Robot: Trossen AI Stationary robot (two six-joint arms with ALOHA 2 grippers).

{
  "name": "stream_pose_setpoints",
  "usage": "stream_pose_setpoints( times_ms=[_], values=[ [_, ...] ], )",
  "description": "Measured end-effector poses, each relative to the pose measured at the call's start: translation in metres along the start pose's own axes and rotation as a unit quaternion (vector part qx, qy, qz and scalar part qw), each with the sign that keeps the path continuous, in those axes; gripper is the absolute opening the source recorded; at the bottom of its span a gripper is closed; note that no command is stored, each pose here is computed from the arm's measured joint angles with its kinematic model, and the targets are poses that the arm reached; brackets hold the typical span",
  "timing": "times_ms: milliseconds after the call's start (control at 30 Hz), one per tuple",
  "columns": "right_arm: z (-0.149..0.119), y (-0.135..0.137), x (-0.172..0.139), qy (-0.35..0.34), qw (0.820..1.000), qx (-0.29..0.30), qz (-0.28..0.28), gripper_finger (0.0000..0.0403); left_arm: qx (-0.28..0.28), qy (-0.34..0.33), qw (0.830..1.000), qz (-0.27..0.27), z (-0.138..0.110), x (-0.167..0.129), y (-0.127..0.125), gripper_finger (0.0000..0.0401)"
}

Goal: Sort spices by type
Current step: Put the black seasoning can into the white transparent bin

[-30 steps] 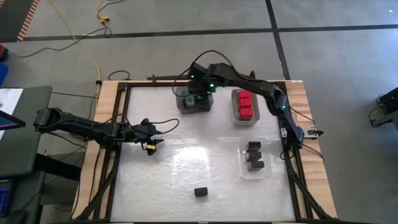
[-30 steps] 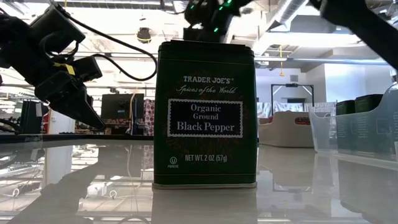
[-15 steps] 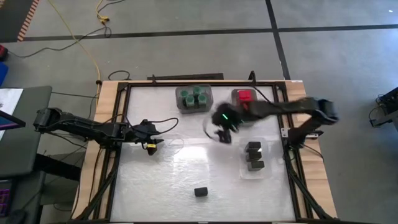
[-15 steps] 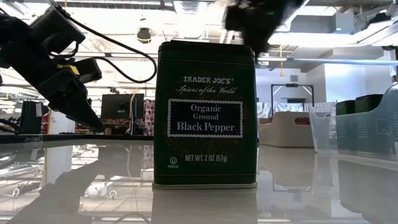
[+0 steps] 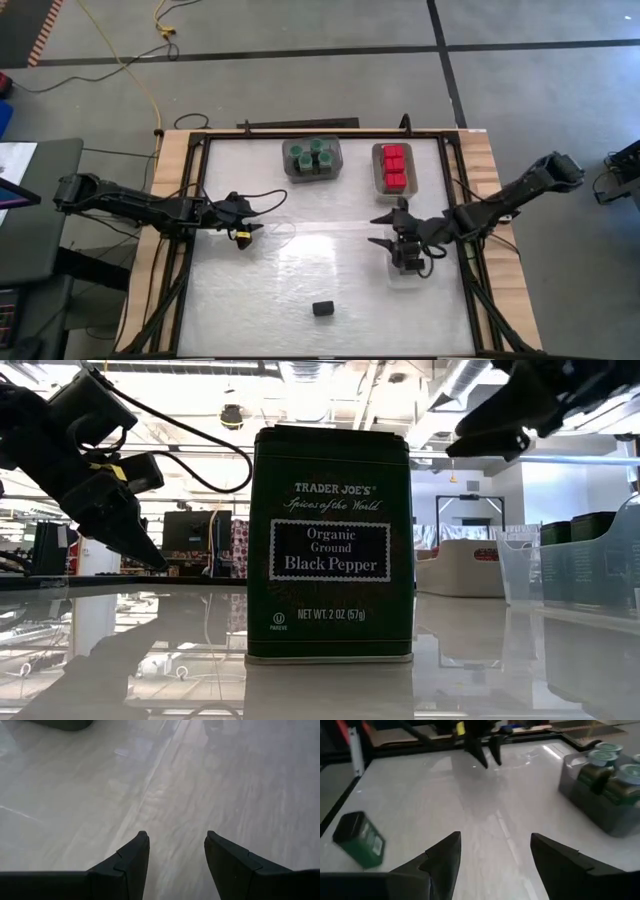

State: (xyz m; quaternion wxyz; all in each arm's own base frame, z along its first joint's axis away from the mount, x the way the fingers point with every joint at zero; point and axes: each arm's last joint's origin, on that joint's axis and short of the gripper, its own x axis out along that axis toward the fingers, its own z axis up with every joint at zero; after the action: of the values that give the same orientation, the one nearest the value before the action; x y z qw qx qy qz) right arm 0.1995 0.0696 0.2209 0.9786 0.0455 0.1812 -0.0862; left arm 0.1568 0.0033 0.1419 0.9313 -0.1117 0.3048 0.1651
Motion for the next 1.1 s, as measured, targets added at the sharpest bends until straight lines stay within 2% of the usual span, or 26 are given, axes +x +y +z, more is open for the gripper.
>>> stream_pose_setpoints(
  times_ms=[200, 533, 733, 1100],
  values=[
    [-0.013, -0.002, 0.001, 0.007, 1.000, -0.005, -0.001, 0.0267, -0.006, 0.004, 1.000, -0.010, 0.000, 0.000, -0.001, 0.0183],
    [-0.006, -0.010, 0.006, -0.015, 1.000, 0.017, -0.019, 0.0267, -0.010, 0.004, 1.000, -0.010, 0.000, 0.000, -0.001, 0.0183],
    [-0.005, -0.014, 0.008, -0.016, 0.999, 0.005, -0.027, 0.0267, -0.010, 0.004, 1.000, -0.010, 0.000, 0.000, 0.000, 0.0183],
    [-0.002, -0.025, 0.012, -0.019, 0.998, 0.038, -0.054, 0.0275, -0.008, 0.005, 1.000, -0.002, -0.001, 0.000, 0.000, 0.0183]
  ],
)
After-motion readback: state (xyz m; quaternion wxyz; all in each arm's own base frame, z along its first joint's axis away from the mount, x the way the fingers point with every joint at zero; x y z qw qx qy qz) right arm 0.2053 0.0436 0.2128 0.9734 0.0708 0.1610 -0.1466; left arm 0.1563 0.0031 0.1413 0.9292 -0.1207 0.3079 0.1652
